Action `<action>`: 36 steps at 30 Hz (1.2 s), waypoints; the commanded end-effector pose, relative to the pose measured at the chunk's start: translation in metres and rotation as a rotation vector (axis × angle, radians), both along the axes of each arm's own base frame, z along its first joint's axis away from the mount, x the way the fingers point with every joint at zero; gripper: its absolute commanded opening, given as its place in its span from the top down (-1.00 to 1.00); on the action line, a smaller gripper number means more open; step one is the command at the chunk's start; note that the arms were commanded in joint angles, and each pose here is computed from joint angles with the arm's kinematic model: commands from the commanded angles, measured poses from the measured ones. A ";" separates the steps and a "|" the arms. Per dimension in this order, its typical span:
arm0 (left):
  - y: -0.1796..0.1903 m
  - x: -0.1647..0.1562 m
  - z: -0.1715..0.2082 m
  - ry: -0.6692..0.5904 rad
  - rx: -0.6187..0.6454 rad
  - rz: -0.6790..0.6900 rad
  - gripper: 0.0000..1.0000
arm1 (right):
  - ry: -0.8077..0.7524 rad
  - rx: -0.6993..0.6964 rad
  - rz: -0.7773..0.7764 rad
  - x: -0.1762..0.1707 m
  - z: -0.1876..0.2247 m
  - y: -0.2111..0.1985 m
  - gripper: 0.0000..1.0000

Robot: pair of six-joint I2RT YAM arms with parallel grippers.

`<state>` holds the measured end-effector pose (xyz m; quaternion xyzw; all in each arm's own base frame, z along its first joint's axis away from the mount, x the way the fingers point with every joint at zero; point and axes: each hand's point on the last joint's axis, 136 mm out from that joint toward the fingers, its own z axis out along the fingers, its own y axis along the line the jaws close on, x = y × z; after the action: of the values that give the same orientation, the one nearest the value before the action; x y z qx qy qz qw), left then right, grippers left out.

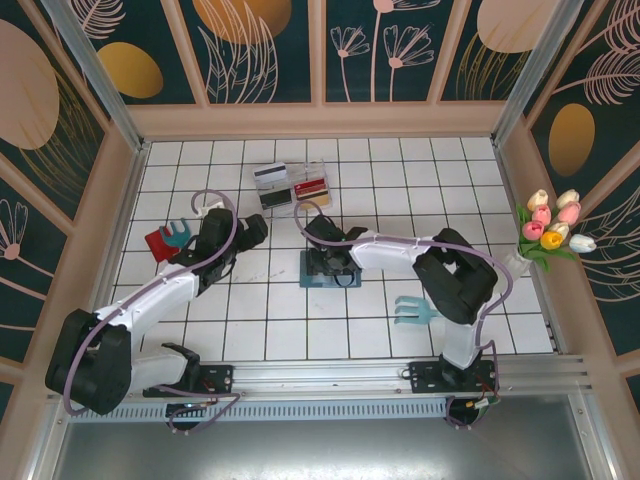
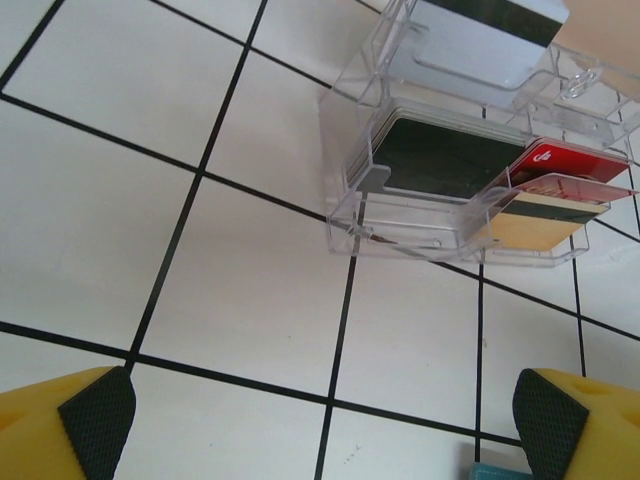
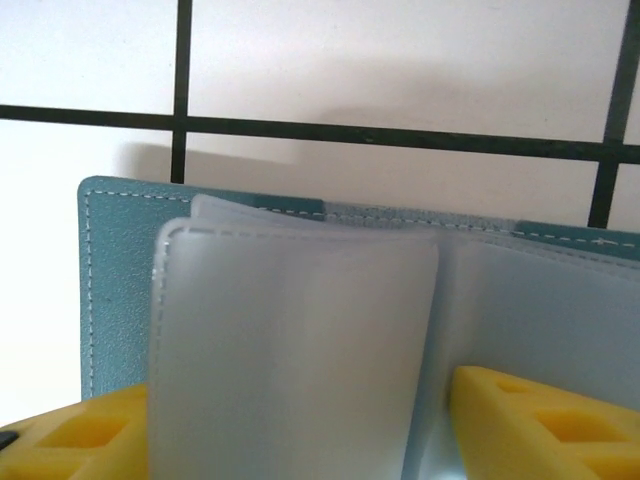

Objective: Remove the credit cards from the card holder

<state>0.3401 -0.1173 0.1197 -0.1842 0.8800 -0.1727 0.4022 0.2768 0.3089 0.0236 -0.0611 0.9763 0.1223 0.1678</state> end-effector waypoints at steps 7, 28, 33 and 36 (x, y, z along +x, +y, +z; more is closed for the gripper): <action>-0.012 0.001 -0.015 0.035 -0.067 -0.025 -0.97 | 0.114 0.180 0.025 -0.016 -0.001 0.001 0.08; 0.001 0.009 0.000 -0.001 -0.014 0.034 -0.97 | -0.141 0.316 -0.047 0.015 0.099 -0.011 -0.44; 0.026 0.018 0.034 -0.068 0.150 0.096 -0.97 | -0.324 0.273 -0.125 0.039 0.141 -0.042 -0.76; 0.043 0.022 0.064 -0.144 0.241 0.155 -0.97 | -0.491 0.181 -0.201 0.060 0.176 -0.073 -0.97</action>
<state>0.3582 -0.0998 0.1484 -0.1909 0.8675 -0.1138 0.4451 0.3138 0.2677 0.1622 -0.0012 0.9140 0.2345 0.3311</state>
